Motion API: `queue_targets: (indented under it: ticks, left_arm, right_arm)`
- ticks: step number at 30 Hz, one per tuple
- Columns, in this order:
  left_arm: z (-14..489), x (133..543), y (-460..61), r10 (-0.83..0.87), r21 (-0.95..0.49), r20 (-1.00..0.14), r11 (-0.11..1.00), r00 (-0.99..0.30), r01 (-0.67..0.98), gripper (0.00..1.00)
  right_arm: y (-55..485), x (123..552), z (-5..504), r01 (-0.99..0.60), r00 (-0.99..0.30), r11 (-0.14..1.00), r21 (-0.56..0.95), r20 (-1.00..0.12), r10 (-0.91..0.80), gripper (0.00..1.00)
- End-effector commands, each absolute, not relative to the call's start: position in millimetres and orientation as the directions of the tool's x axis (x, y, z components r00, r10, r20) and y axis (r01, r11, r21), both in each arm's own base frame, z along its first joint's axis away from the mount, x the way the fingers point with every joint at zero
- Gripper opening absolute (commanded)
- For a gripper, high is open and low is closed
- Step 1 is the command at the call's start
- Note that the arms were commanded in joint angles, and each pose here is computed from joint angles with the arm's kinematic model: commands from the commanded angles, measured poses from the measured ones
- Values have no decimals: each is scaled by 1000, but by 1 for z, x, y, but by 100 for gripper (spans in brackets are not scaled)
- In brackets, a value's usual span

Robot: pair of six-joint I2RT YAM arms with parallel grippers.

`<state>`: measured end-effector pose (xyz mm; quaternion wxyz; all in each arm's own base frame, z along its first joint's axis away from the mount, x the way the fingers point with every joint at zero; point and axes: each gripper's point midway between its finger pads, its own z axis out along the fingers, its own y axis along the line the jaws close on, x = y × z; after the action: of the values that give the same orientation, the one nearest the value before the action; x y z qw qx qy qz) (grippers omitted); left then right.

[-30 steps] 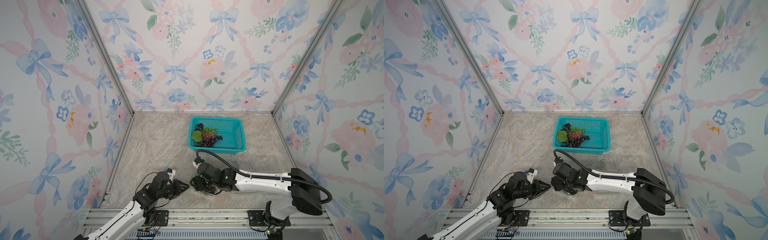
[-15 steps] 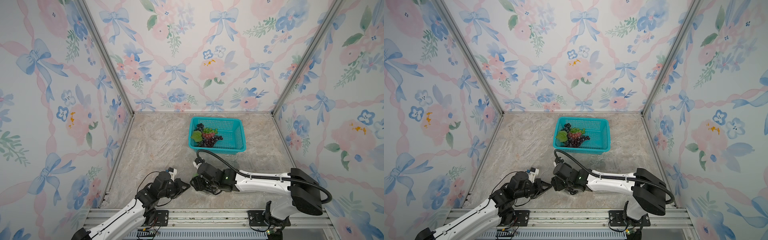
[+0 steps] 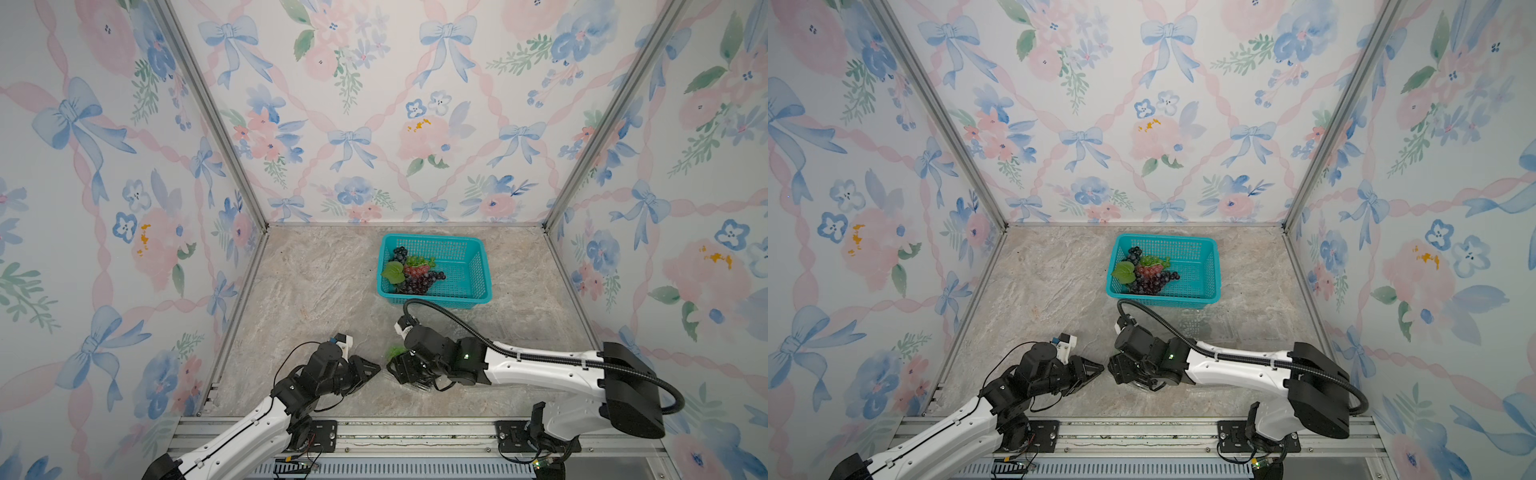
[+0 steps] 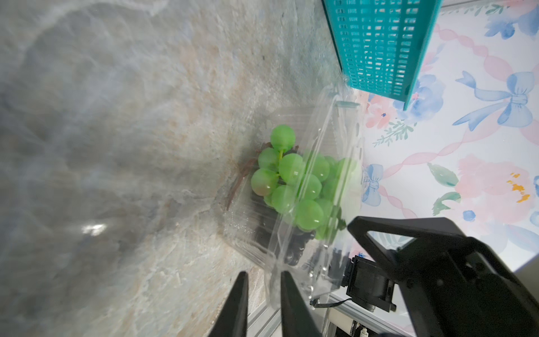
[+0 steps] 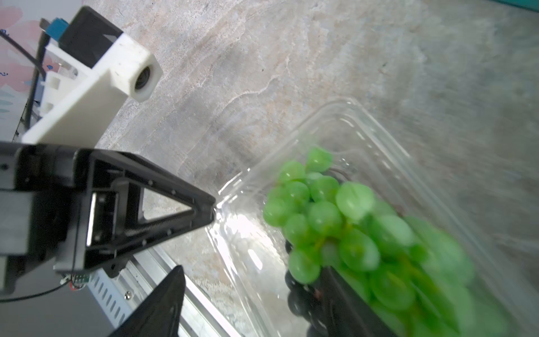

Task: Pack grapes into containers
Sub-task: Close the packing box at the center of the board, then move the packing box to the center of the board.

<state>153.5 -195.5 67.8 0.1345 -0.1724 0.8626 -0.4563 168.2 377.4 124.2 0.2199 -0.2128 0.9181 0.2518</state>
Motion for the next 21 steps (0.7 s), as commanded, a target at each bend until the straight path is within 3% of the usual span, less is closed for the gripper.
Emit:
queue_targets:
  ticks: [1, 8, 10, 21]
  left_arm:
    - [93, 166, -196, -446, -844, -126, 517, -886, -141, 31]
    - [121, 183, -196, -450, -827, -225, 557, -864, -75, 40]
    - [133, 190, -195, -451, -819, -271, 572, -850, -42, 44]
    - [188, 237, -189, -480, -739, -497, 671, -723, 62, 54]
  right_arm:
    - [340, 163, 126, -460, -836, 825, 328, -472, -279, 77]
    - [300, 134, 124, -349, -900, 865, 361, -387, -201, 83]
    - [297, 125, 121, -322, -914, 865, 386, -365, -177, 90]
    - [323, 123, 104, -246, -948, 809, 534, -306, -86, 94]
